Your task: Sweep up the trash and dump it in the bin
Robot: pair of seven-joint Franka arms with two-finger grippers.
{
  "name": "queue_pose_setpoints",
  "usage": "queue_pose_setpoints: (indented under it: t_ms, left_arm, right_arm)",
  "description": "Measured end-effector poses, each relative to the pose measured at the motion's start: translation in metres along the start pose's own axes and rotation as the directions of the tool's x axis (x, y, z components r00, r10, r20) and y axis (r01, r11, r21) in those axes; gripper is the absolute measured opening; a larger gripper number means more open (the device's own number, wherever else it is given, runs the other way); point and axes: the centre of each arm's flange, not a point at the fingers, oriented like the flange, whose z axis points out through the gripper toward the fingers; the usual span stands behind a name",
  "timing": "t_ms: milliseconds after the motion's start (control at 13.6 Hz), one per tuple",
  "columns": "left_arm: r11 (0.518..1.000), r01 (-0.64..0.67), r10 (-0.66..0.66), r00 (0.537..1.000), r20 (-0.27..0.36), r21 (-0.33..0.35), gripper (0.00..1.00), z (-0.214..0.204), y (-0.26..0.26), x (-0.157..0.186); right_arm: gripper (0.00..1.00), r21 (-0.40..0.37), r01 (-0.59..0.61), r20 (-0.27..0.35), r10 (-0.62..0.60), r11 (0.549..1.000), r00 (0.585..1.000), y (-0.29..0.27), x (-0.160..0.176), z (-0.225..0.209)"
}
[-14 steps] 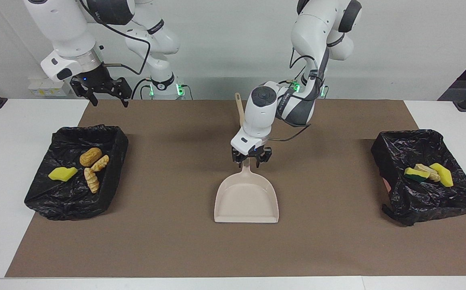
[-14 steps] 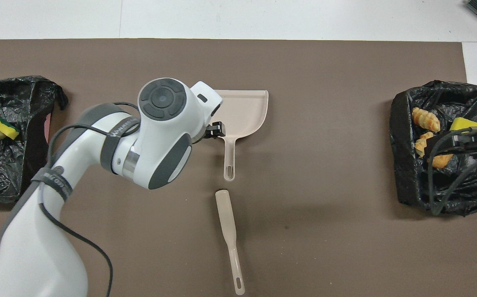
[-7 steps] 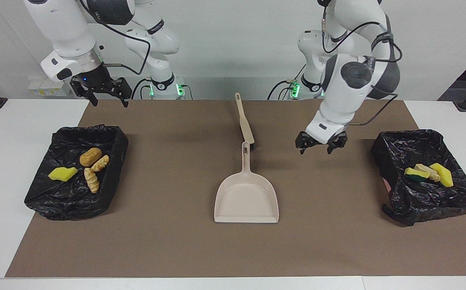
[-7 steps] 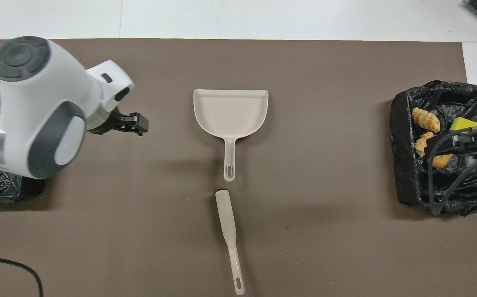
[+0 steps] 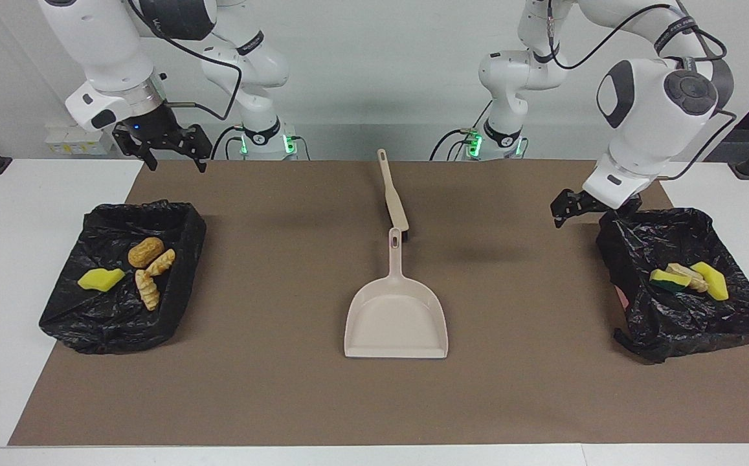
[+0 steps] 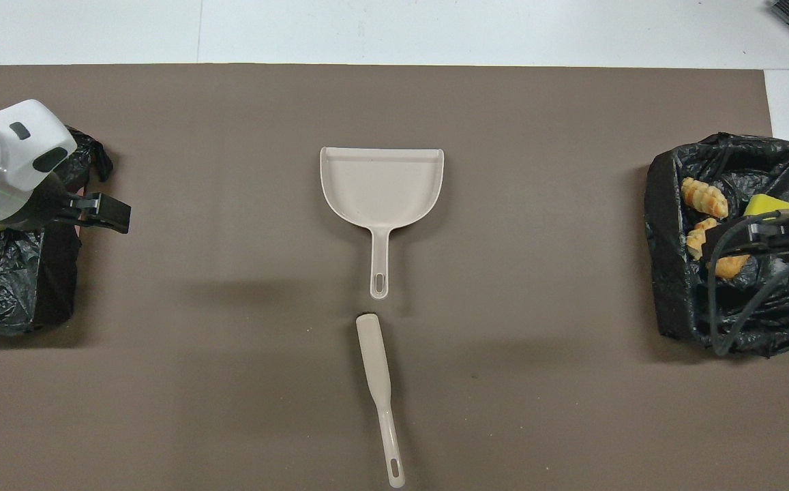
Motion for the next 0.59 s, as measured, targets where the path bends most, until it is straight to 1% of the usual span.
queue_pose_setpoints:
  t_ms: [147, 295, 590]
  left_arm:
    - [1.000, 0.009, -0.009, 1.000, -0.028, 0.007, 1.00, -0.022, -0.008, -0.004]
    - [1.000, 0.007, -0.006, 0.999, -0.042, 0.012, 1.00, -0.056, -0.007, -0.014]
    - [1.000, -0.004, 0.004, 0.999, -0.038, 0.016, 1.00, -0.100, 0.000, -0.036]
  right_arm:
    - [1.00, 0.000, 0.000, 0.000, 0.000, 1.000, 1.000, 0.000, 0.000, 0.000]
    - [1.00, 0.000, 0.000, 0.000, 0.000, 1.000, 1.000, 0.000, 0.000, 0.000]
    - [1.00, 0.000, 0.000, 0.000, 0.000, 1.000, 1.000, 0.000, 0.000, 0.000]
